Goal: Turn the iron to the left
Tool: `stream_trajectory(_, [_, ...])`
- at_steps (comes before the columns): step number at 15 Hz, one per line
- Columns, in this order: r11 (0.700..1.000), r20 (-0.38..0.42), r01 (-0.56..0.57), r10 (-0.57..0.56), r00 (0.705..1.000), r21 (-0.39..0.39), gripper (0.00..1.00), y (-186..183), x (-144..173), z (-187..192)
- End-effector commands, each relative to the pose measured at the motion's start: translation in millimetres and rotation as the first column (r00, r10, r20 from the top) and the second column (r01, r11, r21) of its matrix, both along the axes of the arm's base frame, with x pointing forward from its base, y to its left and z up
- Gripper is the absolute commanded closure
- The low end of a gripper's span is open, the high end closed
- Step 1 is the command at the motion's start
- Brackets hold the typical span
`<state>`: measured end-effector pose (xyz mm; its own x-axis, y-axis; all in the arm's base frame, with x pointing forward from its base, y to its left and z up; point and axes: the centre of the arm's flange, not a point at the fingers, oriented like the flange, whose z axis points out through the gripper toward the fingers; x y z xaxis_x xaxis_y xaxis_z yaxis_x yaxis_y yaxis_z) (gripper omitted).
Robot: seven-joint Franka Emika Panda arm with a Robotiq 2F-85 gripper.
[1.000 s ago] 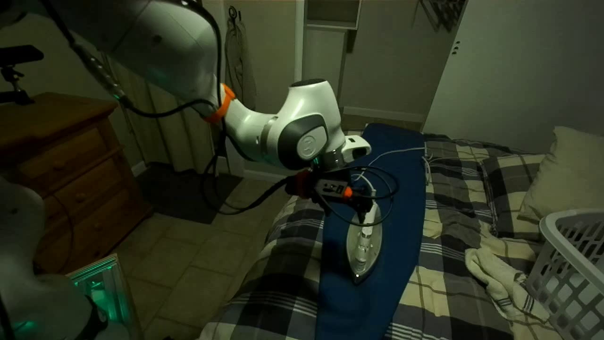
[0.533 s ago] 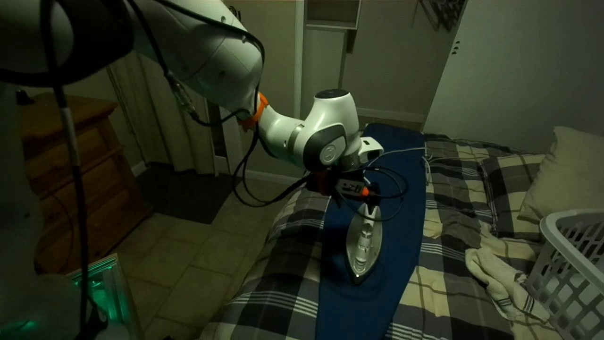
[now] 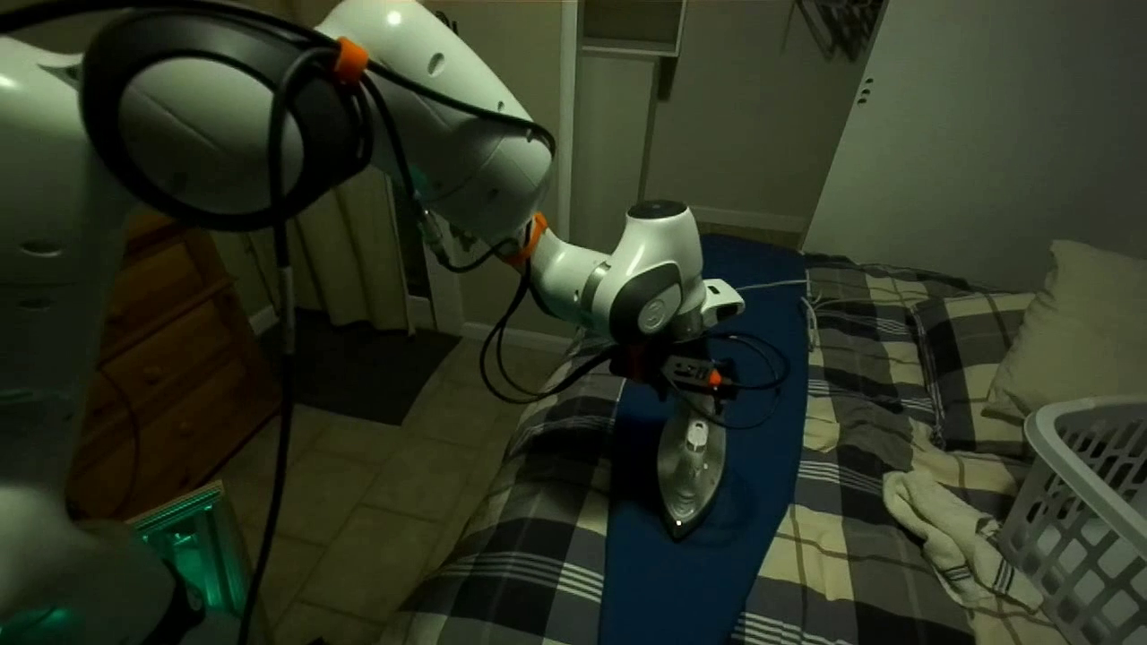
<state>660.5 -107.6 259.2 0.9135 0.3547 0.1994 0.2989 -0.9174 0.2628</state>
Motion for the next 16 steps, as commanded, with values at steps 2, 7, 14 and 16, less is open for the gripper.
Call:
stream_trajectory(2, [1.000, 0.011, -0.015, 0.015, 1.000, 0.004, 0.00, -4.1, 20.8, -25.3])
stream_trajectory(7, [1.000, -0.001, -0.018, 0.018, 1.000, -0.006, 0.34, -7.9, 24.6, -44.0])
stream_trajectory(14, [0.965, 0.046, -0.139, 0.153, 0.987, -0.223, 0.84, -17.5, 11.7, -43.0])
stream_trajectory(16, [0.942, 0.056, -0.194, 0.217, 0.975, -0.274, 0.92, -18.7, 6.8, -45.6])
